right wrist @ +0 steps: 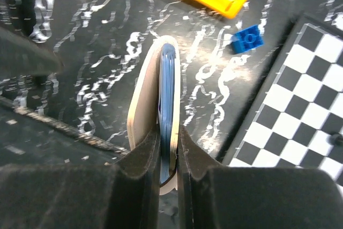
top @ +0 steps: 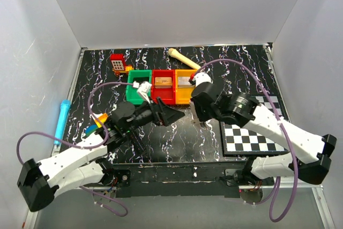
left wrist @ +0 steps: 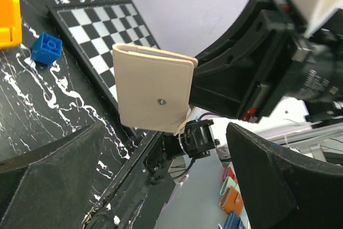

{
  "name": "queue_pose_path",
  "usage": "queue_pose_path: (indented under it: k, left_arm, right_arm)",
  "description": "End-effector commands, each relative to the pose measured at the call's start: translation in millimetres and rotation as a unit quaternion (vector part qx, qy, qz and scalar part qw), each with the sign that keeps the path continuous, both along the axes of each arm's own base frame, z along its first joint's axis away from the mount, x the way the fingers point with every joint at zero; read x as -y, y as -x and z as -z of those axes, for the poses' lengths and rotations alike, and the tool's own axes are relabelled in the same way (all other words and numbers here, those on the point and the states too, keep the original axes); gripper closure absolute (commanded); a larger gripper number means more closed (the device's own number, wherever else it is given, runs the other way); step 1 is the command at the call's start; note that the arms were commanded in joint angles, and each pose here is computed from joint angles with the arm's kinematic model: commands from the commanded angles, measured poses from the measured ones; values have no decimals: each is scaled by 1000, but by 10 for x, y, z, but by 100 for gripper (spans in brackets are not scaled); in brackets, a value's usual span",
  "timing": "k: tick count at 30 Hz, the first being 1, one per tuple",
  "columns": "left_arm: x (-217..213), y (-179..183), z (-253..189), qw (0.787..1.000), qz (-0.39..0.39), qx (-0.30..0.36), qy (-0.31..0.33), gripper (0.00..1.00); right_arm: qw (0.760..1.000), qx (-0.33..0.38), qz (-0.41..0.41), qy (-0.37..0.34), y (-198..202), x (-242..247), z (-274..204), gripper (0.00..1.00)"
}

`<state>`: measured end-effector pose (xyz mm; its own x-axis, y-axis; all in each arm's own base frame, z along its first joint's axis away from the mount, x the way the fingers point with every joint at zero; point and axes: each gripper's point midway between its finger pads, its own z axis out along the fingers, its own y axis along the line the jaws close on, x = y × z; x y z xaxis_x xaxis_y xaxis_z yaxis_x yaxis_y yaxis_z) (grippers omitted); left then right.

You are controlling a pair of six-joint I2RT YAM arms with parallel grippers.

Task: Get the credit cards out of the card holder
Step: Open the card holder at the center of the board.

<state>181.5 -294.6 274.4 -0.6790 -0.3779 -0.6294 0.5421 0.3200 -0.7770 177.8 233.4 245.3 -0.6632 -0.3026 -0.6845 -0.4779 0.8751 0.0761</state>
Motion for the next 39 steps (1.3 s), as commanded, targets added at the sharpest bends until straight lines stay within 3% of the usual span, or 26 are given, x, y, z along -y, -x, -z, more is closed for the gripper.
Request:
queue_pose_path:
  k: [1, 11, 19, 31, 39]
  left_arm:
    - [198, -161, 77, 997, -54, -8, -52, 2]
    - [127, -239, 334, 986, -120, -102, -59, 2]
    - [239, -204, 138, 991, -98, -87, -31, 2]
    - [471, -76, 241, 992, -76, -55, -84, 2]
    - [349, -131, 489, 983, -110, -75, -129, 29]
  right_arm:
    - [990, 83, 66, 93, -232, 260, -149, 99]
    - [994, 55, 68, 59, -167, 152, 49, 99]
    - [999, 10, 46, -14, -54, -179, 106, 99]
    - [999, -7, 42, -30, -5, -251, 91, 99]
    - [998, -7, 36, -52, 33, -254, 6, 99]
